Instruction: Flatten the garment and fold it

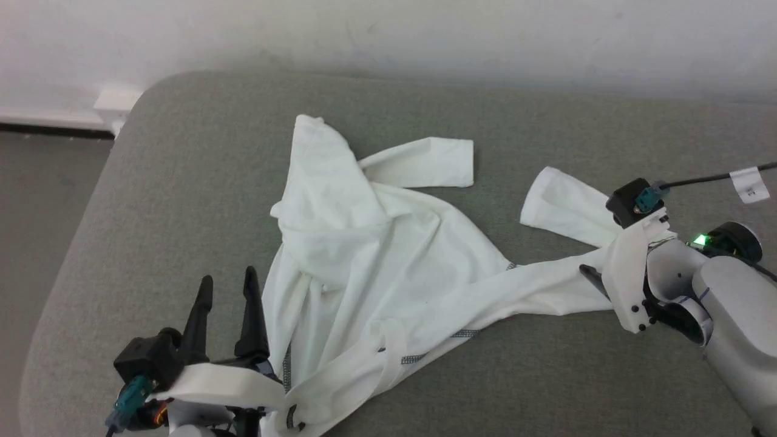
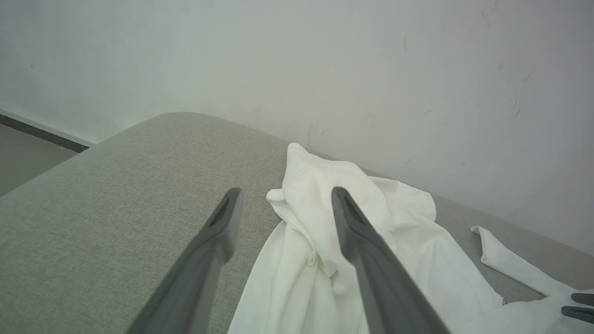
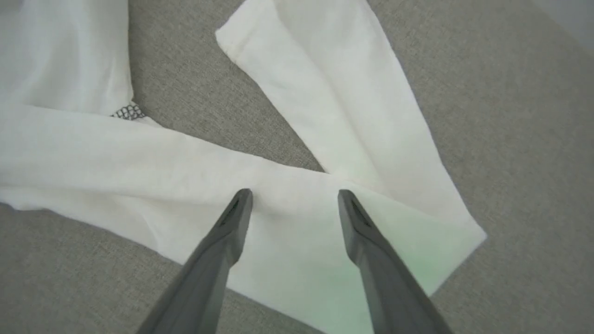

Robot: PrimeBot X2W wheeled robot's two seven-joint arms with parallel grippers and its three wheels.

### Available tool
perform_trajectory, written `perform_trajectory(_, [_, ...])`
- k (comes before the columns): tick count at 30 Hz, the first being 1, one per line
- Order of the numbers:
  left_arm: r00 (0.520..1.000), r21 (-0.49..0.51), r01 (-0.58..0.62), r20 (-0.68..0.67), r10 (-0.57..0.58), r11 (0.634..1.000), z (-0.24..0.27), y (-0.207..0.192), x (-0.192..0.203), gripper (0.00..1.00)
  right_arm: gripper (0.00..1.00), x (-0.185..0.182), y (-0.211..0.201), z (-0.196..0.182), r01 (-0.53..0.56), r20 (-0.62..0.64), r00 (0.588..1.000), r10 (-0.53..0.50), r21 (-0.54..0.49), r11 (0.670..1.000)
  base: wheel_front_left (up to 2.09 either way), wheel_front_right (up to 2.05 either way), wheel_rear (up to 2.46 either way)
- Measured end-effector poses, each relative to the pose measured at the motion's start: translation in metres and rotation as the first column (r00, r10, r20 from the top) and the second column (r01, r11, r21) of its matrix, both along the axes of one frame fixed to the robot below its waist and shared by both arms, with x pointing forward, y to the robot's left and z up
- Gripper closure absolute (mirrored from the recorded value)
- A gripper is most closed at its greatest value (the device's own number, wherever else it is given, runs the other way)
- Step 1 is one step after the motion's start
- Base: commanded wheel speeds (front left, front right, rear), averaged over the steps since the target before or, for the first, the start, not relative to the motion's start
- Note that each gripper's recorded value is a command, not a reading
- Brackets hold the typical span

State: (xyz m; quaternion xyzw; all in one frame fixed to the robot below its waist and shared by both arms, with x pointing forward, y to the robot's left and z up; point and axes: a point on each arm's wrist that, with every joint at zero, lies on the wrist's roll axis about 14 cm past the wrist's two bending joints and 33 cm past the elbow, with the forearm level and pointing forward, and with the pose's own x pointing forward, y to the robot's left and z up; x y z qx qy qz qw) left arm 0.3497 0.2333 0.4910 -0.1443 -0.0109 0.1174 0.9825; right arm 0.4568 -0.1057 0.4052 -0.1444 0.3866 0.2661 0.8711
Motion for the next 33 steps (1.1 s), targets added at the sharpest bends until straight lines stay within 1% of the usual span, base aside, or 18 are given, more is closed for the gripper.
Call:
perform_trajectory(4, [0.999,-0.003,-0.023,-0.027,0.023,1.000,-0.009,0.007,0.000,0.00,0.00,0.001,0.006,-0.019,-0.044,-0.102,0.994,0.039,-0.044,0.998,0.00,0.00,0.00])
perform_trajectory(7, [0.997,0.002,-0.041,-0.058,0.041,0.999,-0.018,0.011,-0.002,0.00,0.00,-0.001,0.004,-0.032,-0.009,-0.234,0.972,-0.002,-0.049,0.999,0.00,0.00,0.00])
perform_trajectory(8, [0.997,0.001,-0.047,-0.065,0.047,0.999,-0.020,0.013,-0.003,0.00,0.29,-0.001,0.003,-0.035,-0.002,-0.271,0.962,-0.013,-0.058,0.998,0.00,0.00,0.00])
perform_trajectory(9, [0.996,0.001,-0.053,-0.070,0.053,0.999,-0.022,0.014,-0.003,0.00,0.62,-0.001,0.002,-0.036,0.005,-0.305,0.952,-0.024,-0.065,0.998,0.00,0.00,0.00])
perform_trajectory(10, [0.996,0.001,-0.055,-0.072,0.055,0.998,-0.023,0.015,-0.004,0.00,1.00,-0.001,0.001,-0.037,0.012,-0.333,0.942,-0.035,-0.072,0.997,0.00,0.00,0.00])
perform_trajectory(13, [0.995,-0.002,-0.059,-0.078,0.058,0.998,-0.026,0.015,-0.005,0.00,1.00,0.000,-0.001,-0.038,0.022,-0.367,0.929,-0.053,-0.086,0.996,0.00,0.00,0.00])
perform_trajectory(16, [0.996,-0.001,-0.056,-0.076,0.056,0.998,-0.025,0.015,-0.004,0.00,1.00,0.002,0.000,-0.033,0.026,-0.335,0.941,-0.048,-0.071,0.997,0.00,0.00,0.00])
perform_trajectory(18, [0.996,0.000,-0.055,-0.068,0.054,0.999,-0.023,0.015,-0.004,0.00,1.00,0.009,0.001,-0.025,0.033,-0.262,0.964,-0.044,-0.044,0.998,0.00,0.00,0.00])
perform_trajectory(20, [0.997,0.000,-0.051,-0.057,0.051,0.999,-0.020,0.014,-0.003,0.00,1.00,0.023,0.004,-0.009,0.035,-0.143,0.989,-0.035,-0.002,0.999,0.00,0.00,0.00])
perform_trajectory(23, [0.998,0.004,-0.043,-0.036,0.043,0.999,-0.013,0.014,-0.002,0.00,1.00,0.045,0.010,0.029,0.030,0.048,0.998,-0.034,0.079,0.996,0.00,0.00,0.00])
perform_trajectory(25, [0.999,0.006,-0.036,-0.022,0.036,0.999,-0.009,0.013,-0.001,0.00,1.00,0.056,0.014,0.058,0.023,0.166,0.985,-0.048,0.149,0.989,0.00,0.00,0.00])
perform_trajectory(27, [1.000,0.008,-0.029,-0.009,0.029,1.000,-0.005,0.011,-0.001,0.00,1.00,0.063,0.013,0.086,0.006,0.282,0.957,-0.063,0.197,0.980,0.00,0.00,0.00])
perform_trajectory(29, [1.000,0.006,-0.020,0.001,0.020,1.000,-0.002,0.008,-0.002,0.00,1.00,0.063,0.007,0.110,0.004,0.364,0.926,-0.101,0.260,0.966,0.00,0.00,0.00])
perform_trajectory(31, [1.000,0.004,-0.017,0.004,0.017,1.000,-0.001,0.006,-0.005,0.00,1.00,0.056,-0.007,0.121,0.012,0.427,0.893,-0.146,0.301,0.954,0.00,0.00,0.00])
perform_trajectory(33, [1.000,0.000,-0.004,-0.004,0.004,1.000,-0.002,0.002,-0.007,0.00,1.00,0.041,-0.029,0.119,0.056,0.439,0.872,-0.215,0.347,0.936,0.00,0.00,0.00])
